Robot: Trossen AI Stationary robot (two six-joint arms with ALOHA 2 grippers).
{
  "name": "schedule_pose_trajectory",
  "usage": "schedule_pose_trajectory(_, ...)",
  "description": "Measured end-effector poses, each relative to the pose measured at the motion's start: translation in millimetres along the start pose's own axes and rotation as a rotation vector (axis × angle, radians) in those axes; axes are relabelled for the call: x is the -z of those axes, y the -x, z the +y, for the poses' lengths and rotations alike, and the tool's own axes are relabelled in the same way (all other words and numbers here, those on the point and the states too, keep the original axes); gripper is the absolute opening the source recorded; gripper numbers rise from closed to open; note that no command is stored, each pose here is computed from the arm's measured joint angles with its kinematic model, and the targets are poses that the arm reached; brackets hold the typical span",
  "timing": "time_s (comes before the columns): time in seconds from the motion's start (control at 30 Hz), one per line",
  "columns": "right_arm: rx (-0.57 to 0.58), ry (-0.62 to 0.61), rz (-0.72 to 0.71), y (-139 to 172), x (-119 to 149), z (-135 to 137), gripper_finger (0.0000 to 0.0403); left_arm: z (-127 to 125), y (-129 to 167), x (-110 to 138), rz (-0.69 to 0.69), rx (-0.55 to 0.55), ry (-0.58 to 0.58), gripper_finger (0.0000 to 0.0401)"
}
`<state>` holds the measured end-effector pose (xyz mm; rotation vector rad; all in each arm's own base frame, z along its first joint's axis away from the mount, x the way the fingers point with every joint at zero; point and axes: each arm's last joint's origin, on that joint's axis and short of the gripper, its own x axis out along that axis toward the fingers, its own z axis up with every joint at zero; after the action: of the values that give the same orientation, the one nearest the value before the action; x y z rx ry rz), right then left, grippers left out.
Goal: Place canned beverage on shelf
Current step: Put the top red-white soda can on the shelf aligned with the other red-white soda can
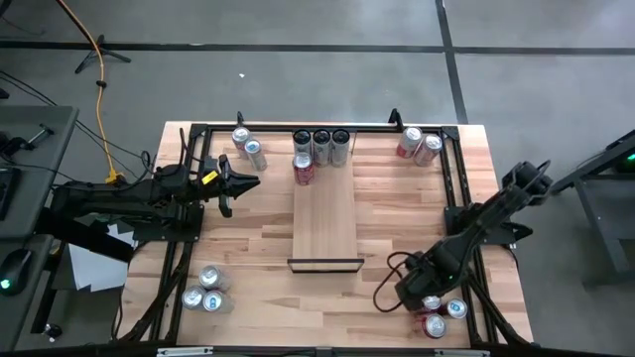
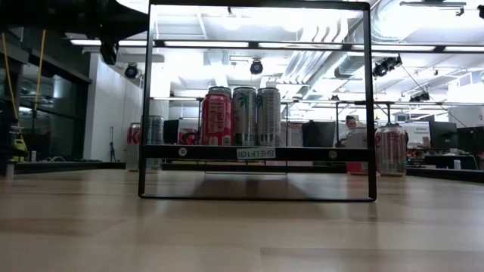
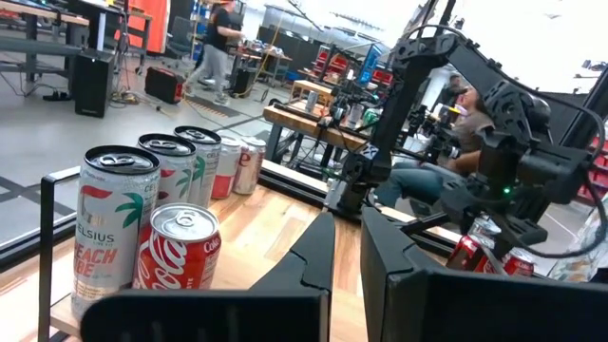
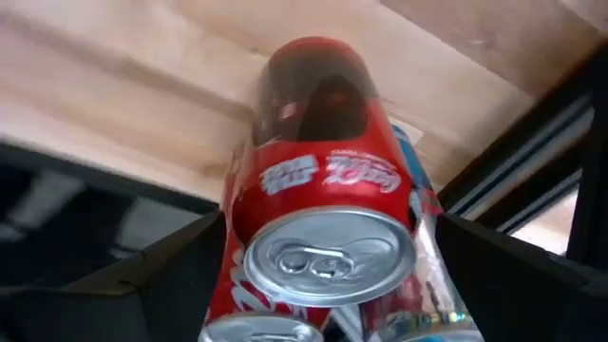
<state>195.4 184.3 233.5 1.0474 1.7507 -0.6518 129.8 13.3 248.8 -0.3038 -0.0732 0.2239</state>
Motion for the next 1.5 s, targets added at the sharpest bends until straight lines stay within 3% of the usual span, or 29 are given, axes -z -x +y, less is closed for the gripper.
schedule_pose_trajectory(0.3,0.007,0.465,-0.032,-1,-2,1,0.0364,0,0,0,0.000,0.000,-0.017,0.0001)
schedule_pose_trajectory(0.6,0.018,0.831,-0.022,-2,0,0,0.0364,0,0,0,-0.003,-0.003,-0.016,0.0000)
schedule_pose_trajectory(0.87,0.054,0.935,-0.096,-4,2,-2,0.0364,1,0,0,-0.010,-0.027,-0.017,0.0001)
schedule_pose_trajectory(1.13,0.108,0.946,-0.159,-3,0,-5,0.0363,1,0,-1,-0.016,-0.047,-0.017,0.0001)
schedule_pose_trajectory(1.4,0.177,0.939,-0.190,-1,-4,-10,0.0288,2,0,-1,-0.020,-0.061,-0.017,0.0000)
schedule_pose_trajectory(1.5,0.167,0.904,-0.196,1,-10,-8,0.0284,2,0,-1,-0.020,-0.061,-0.016,0.0001)
